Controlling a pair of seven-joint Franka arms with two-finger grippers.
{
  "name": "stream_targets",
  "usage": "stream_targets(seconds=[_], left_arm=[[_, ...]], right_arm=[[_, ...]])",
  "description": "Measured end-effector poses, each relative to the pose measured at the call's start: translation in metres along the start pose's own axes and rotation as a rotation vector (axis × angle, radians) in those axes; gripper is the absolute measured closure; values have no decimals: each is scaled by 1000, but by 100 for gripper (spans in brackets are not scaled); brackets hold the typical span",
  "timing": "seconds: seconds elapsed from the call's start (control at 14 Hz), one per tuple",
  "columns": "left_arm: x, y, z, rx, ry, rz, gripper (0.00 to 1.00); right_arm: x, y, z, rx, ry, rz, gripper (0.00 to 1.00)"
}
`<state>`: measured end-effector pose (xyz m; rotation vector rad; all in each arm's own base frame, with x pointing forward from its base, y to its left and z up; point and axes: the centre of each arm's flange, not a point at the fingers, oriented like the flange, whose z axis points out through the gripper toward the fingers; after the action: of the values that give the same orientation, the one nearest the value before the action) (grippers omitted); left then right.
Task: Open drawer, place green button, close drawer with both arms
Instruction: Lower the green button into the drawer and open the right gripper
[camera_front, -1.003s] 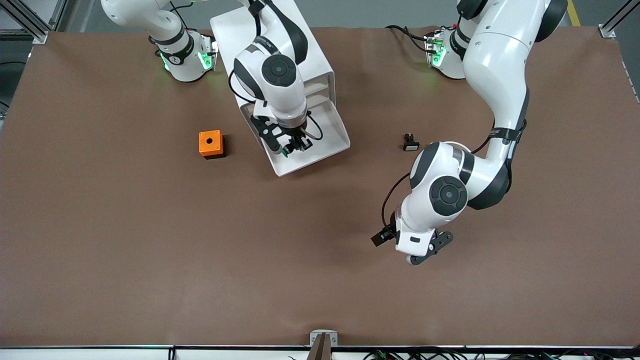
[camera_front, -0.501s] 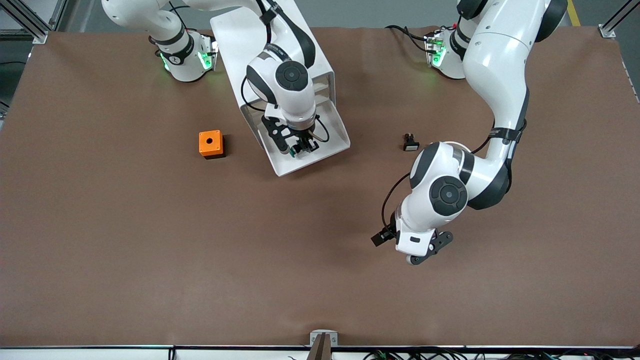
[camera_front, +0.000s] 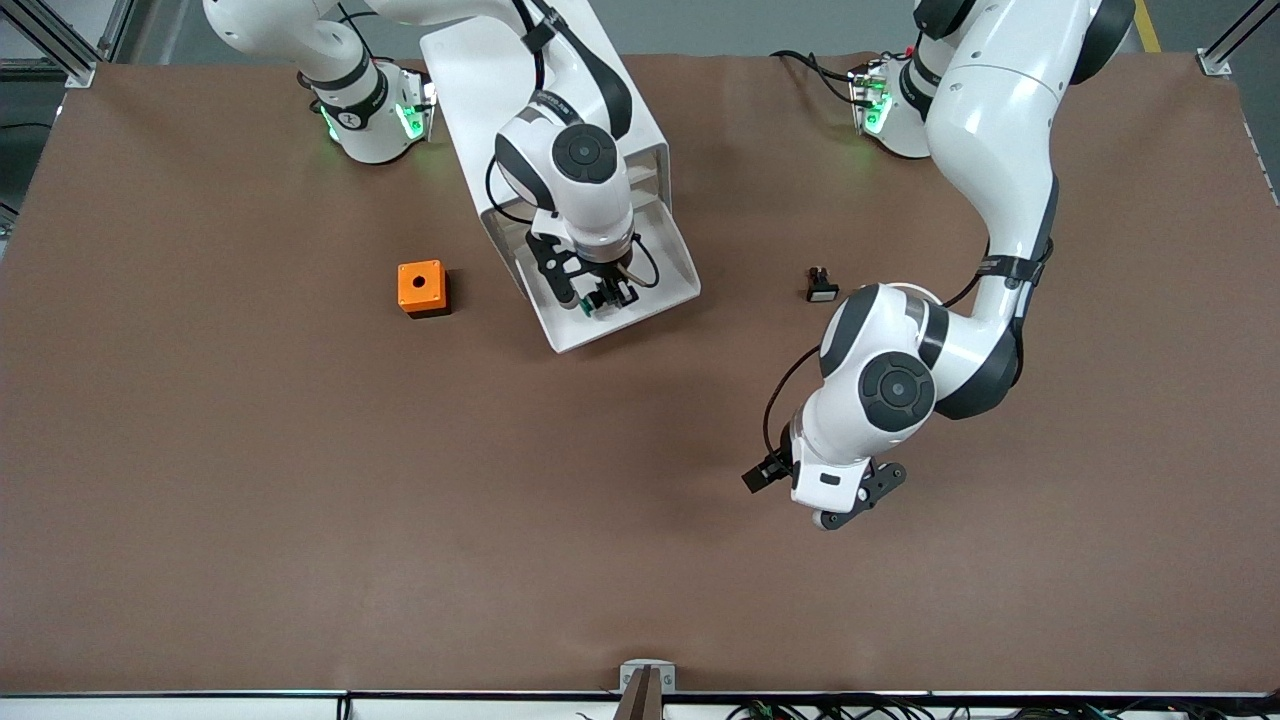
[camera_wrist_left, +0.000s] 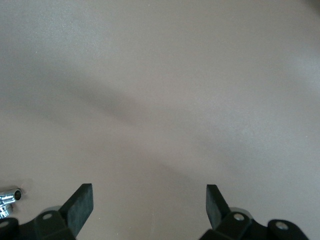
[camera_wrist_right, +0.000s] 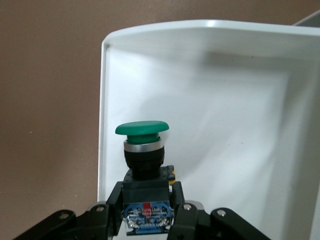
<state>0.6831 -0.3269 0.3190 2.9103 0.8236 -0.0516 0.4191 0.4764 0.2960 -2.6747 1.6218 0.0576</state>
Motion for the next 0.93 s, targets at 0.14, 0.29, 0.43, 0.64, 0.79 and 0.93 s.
stream_targets(seconds=[0.14, 0.29, 0.43, 0.64, 0.79, 0.93], left_arm=[[0, 0, 0, -1, 1, 0, 0], [0, 0, -1, -2, 1, 0, 0], [0, 0, -1, -2, 1, 0, 0], [0, 0, -1, -2, 1, 0, 0], [0, 0, -1, -2, 1, 0, 0], [0, 0, -1, -2, 1, 0, 0]], right_arm=[[-4, -1, 4, -3, 2, 6, 59], [-12, -3, 12, -6, 5, 12, 59], [-19, -7, 16, -3, 5, 18, 59], [-23, -13, 18, 3, 4, 24, 59], [-24, -14, 18, 5, 3, 25, 59], [-24, -14, 18, 4, 3, 26, 59]])
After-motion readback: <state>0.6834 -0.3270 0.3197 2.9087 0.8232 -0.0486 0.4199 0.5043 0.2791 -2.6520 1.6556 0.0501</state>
